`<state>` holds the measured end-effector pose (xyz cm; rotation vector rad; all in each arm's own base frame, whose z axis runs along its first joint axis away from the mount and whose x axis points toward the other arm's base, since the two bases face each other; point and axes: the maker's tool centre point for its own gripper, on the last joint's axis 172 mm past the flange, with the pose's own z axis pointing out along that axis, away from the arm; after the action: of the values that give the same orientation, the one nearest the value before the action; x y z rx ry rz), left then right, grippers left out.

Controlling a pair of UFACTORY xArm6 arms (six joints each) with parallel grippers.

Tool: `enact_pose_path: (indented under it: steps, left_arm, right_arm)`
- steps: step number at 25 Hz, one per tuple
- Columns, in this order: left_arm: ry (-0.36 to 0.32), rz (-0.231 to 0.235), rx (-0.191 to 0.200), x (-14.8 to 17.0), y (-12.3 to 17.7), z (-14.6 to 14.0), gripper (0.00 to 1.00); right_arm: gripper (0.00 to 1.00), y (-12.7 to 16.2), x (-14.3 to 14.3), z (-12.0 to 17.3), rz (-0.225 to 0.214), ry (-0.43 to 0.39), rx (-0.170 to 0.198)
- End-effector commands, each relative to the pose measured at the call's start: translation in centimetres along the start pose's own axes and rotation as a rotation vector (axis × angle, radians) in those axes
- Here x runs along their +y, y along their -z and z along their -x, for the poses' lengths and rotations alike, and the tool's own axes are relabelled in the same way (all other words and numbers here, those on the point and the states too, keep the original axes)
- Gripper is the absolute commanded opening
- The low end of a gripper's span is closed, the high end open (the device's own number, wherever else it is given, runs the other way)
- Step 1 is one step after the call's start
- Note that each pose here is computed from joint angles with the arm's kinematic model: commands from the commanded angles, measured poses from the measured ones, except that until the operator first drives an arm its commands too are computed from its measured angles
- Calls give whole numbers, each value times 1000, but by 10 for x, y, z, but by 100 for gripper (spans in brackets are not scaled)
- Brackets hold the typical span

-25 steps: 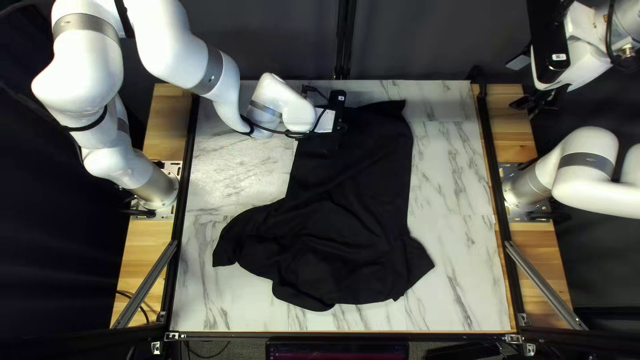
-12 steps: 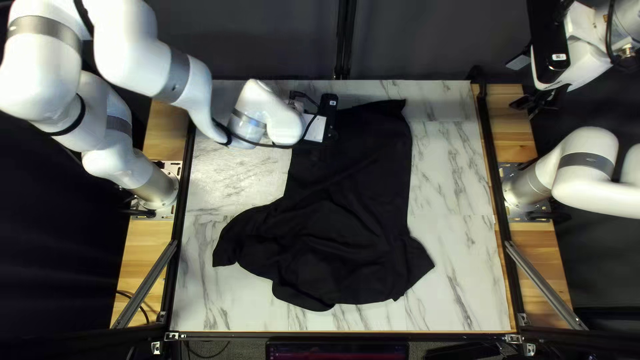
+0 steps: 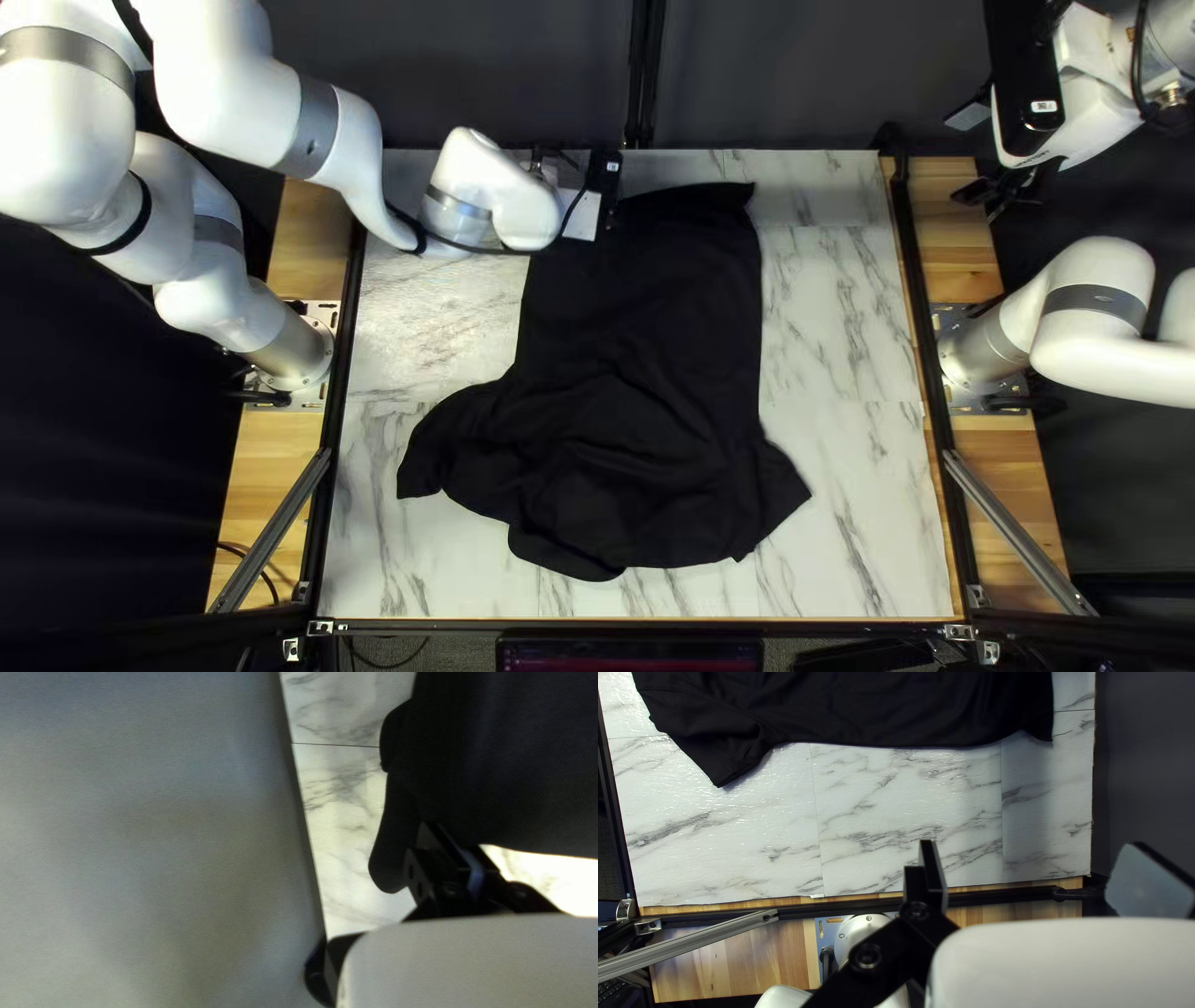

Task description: Fold t-shirt

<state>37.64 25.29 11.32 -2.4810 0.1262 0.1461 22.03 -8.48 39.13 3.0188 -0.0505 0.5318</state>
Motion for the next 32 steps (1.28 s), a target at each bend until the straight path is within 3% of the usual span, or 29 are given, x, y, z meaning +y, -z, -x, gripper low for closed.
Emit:
enact_pose_path:
  steps: [1,9,10,12,13,16,20,27,29,31,32]
  left_arm:
    - [8,-3,-16,-3,-9,9,0]
    - [19,0,-38,-5,-14,21,7]
    - [21,0,-40,-4,-14,23,12]
    - [25,-2,-46,-3,-13,26,36]
    - [27,-3,-48,-3,-13,28,37]
    - [34,-8,-61,-4,-13,35,28]
    - [45,-12,-75,-6,-16,40,25]
    - [60,-9,-92,-14,-26,38,21]
    - [62,-8,-92,-16,-27,38,26]
    - [62,-7,-92,-17,-27,37,37]
    - [61,-6,-91,-16,-26,35,97]
  right_arm:
    - [100,0,0,0,0,0,0]
    - [100,0,0,0,0,0,0]
    - [100,0,0,0,0,0,0]
    - [100,0,0,0,0,0,0]
    - [100,0,0,0,0,0,0]
    - [100,0,0,0,0,0,0]
    - [100,0,0,0,0,0,0]
    - [100,0,0,0,0,0,0]
    - [100,0,0,0,0,0,0]
    - [100,0,0,0,0,0,0]
    - [100,0,0,0,0,0,0]
